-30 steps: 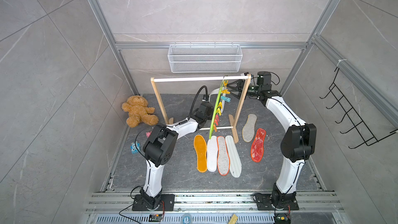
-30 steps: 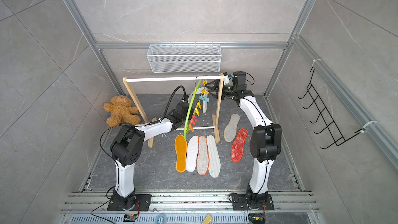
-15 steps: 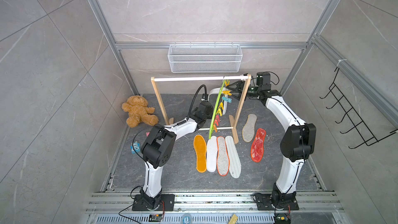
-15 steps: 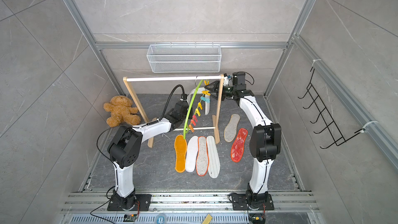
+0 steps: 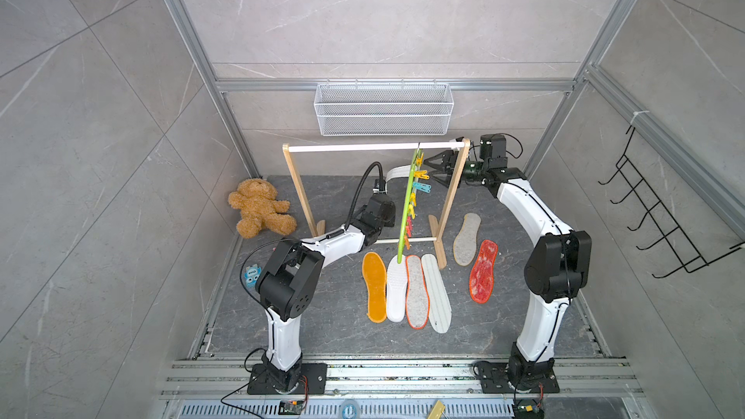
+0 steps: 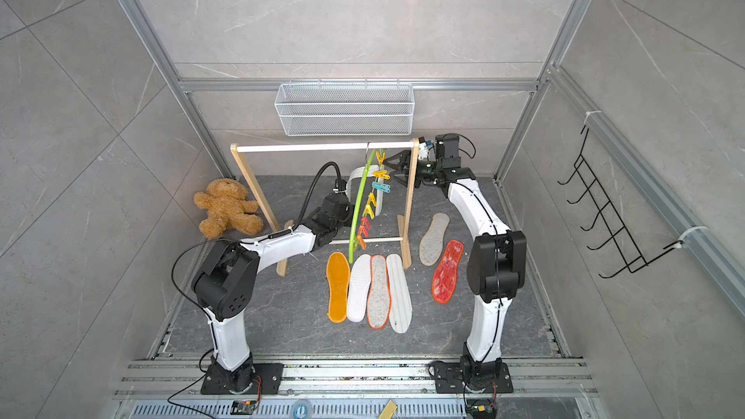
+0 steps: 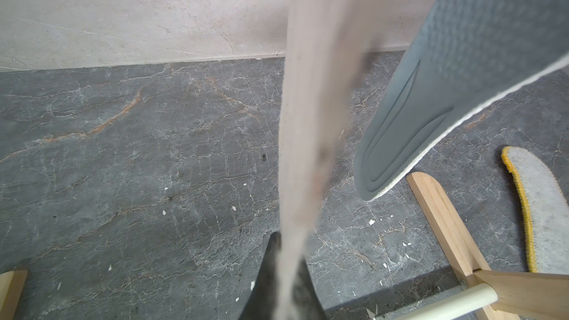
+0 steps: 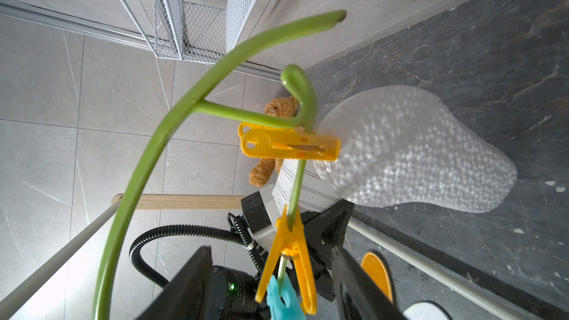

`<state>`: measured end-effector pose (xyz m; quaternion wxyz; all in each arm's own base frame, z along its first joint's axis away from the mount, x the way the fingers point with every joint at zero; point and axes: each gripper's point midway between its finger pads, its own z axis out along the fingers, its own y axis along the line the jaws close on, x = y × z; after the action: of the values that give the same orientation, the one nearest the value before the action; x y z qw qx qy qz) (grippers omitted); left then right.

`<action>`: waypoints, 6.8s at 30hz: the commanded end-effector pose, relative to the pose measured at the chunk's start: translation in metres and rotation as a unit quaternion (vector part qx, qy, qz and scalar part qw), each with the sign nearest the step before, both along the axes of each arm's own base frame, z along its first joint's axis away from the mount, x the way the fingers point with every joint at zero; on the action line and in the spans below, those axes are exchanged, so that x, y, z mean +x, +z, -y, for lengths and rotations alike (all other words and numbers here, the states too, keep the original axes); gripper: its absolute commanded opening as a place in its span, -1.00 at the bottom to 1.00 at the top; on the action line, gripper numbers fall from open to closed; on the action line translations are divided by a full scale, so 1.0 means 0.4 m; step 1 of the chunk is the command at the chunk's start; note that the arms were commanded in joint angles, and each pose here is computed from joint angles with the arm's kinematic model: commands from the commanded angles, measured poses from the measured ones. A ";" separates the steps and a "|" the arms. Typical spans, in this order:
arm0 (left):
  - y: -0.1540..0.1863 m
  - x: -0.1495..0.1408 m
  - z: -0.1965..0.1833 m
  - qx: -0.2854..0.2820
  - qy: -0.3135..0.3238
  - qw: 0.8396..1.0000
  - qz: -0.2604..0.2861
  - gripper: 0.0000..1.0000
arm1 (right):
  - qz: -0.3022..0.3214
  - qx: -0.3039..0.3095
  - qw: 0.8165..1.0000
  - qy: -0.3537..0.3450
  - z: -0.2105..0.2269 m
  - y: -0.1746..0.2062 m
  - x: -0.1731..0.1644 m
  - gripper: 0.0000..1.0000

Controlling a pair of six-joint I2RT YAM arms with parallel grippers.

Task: Take the shoe insoles off the hanger
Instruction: Remove the insole from the hanger, then open the clamp at the hanger.

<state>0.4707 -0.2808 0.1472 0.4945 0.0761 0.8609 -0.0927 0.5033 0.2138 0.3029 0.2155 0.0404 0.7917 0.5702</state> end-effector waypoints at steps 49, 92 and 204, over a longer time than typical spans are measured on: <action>0.096 -0.045 0.017 -0.098 0.047 0.994 0.029 -1.00 | -0.009 0.012 0.999 0.034 -0.027 -0.019 0.006 0.21; 0.094 -0.034 0.035 -0.101 0.047 0.994 0.022 -1.00 | -0.013 0.026 0.998 0.057 -0.054 -0.019 -0.005 -0.18; 0.064 -0.037 -0.086 -0.082 0.126 0.988 0.023 -1.00 | -0.020 0.048 0.996 0.070 -0.085 -0.013 0.000 -0.38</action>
<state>0.4532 -0.2463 0.1433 0.5028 -0.0699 0.8580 -0.0784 0.5014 0.2417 0.2914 0.1552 0.0238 0.7760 0.6109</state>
